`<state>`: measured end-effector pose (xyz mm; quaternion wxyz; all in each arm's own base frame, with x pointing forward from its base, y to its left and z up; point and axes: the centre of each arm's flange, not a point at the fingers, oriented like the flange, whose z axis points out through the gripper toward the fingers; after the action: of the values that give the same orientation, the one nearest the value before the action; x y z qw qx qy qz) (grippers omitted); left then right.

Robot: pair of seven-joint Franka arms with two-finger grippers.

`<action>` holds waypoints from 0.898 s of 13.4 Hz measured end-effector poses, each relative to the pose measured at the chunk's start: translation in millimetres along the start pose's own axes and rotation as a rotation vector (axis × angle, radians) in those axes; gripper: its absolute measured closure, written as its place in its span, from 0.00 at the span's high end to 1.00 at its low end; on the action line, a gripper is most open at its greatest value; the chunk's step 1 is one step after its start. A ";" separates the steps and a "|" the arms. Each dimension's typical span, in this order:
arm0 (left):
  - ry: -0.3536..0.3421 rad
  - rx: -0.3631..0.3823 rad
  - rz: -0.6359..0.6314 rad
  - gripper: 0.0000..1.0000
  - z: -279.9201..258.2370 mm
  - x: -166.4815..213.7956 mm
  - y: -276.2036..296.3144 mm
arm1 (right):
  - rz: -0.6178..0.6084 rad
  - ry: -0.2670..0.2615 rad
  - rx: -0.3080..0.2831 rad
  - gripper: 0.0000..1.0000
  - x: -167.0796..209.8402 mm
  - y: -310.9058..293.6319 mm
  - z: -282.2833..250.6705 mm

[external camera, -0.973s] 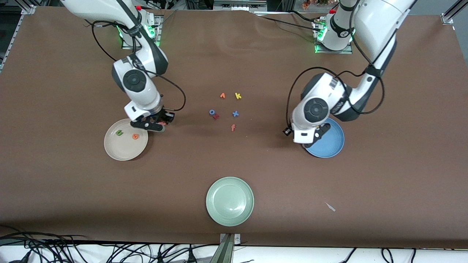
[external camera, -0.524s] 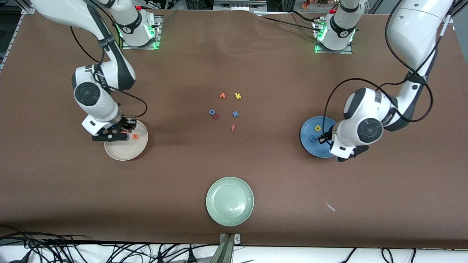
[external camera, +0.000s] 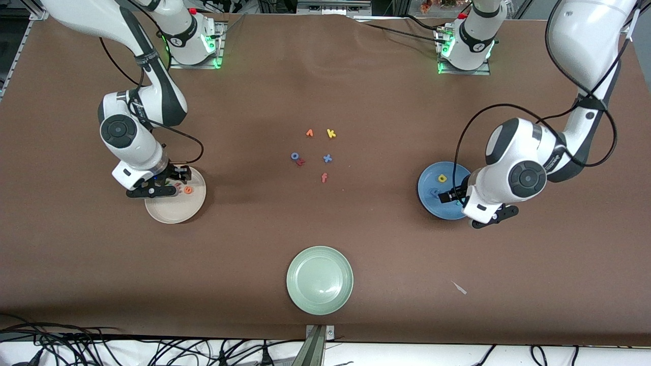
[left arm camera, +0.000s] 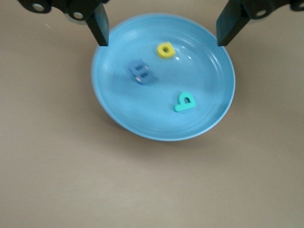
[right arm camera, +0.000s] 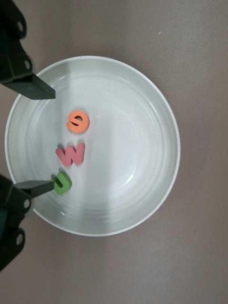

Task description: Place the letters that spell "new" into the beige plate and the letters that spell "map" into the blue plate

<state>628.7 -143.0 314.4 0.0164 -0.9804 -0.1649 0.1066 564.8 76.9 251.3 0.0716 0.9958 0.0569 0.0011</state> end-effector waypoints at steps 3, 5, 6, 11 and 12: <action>0.003 0.010 0.104 1.00 -61.7 -14.2 14.5 | 0.058 -0.071 0.035 0.78 15.8 0.4 -30.6; -0.021 0.030 0.147 1.00 -93.1 -19.6 12.0 | 0.067 -0.096 0.048 0.79 32.0 -3.2 -75.7; -0.025 0.032 0.193 1.00 -106.7 -20.0 9.2 | 0.069 -0.098 0.048 0.81 38.0 -2.1 -100.2; 0.084 0.020 0.526 1.00 -194.7 -32.0 -20.8 | 0.027 -0.105 0.103 0.99 46.4 19.3 -210.1; 0.111 0.000 0.541 1.00 -219.4 -42.5 -31.7 | 0.025 -0.105 0.106 1.00 45.2 29.5 -228.8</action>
<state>626.4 -126.3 539.5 -0.0036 -0.9932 0.1040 0.0531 610.7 85.6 481.7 0.0214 0.9975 0.0405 -0.0531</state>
